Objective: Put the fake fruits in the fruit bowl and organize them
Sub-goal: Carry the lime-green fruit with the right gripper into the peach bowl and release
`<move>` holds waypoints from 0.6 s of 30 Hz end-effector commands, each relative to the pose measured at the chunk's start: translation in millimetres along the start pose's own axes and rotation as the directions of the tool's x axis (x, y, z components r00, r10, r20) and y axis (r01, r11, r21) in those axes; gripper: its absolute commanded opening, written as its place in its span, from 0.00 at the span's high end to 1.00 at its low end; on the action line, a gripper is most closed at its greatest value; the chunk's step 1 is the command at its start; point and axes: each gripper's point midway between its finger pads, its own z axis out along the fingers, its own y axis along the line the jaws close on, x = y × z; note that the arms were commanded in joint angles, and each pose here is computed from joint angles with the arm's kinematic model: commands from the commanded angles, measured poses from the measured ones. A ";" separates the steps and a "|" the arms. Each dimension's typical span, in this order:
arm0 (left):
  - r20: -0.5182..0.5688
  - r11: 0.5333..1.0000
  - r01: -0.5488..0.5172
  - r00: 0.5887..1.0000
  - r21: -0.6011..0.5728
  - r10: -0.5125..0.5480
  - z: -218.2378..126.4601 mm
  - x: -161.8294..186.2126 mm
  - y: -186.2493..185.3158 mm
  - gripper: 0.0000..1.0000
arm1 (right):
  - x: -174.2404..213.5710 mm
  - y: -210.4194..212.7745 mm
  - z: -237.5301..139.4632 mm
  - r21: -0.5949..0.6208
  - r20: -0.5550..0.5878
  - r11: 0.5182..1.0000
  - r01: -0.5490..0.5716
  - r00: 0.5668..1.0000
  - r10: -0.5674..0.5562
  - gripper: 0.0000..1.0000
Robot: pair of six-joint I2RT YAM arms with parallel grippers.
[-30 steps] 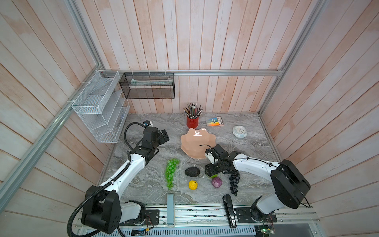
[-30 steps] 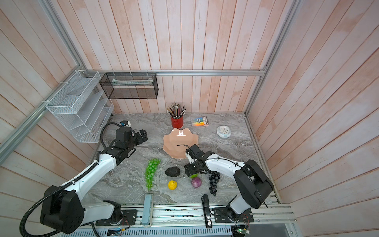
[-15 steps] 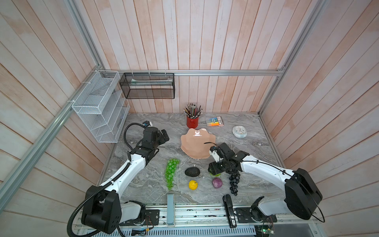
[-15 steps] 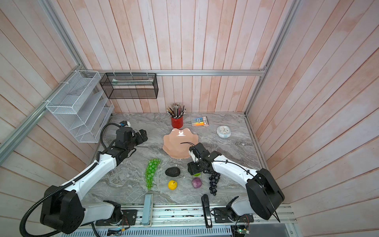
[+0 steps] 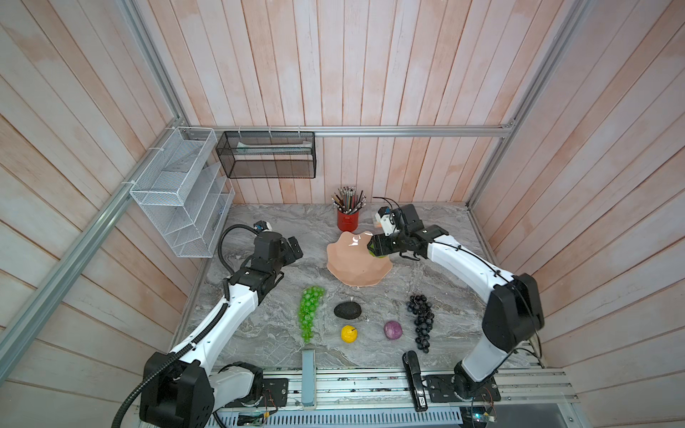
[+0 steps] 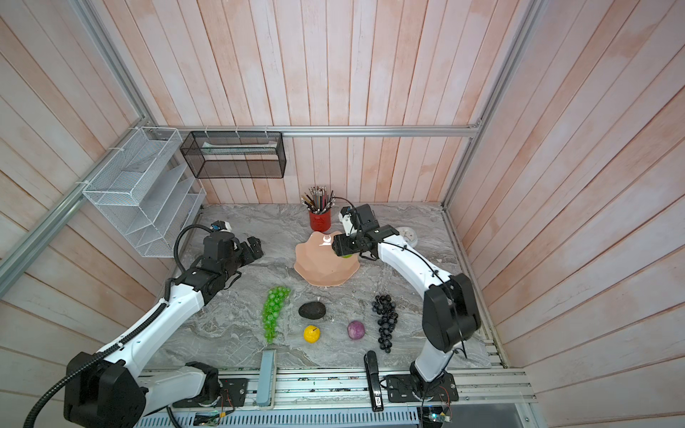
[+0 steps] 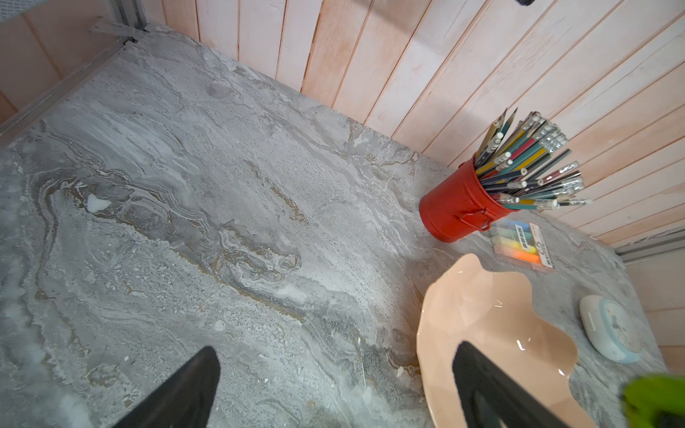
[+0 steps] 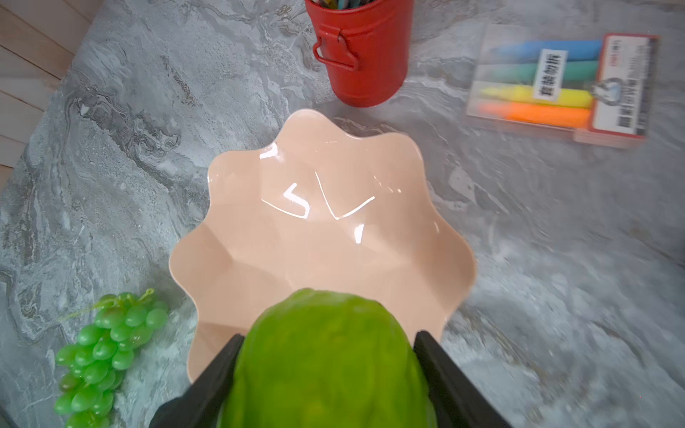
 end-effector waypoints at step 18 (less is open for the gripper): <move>-0.062 1.000 0.010 0.998 0.016 -0.009 -6.8 9.0 -1.8 0.00 | 6.4 -11.3 115.5 0.027 -0.150 0.992 0.120 0.982 -0.115 0.52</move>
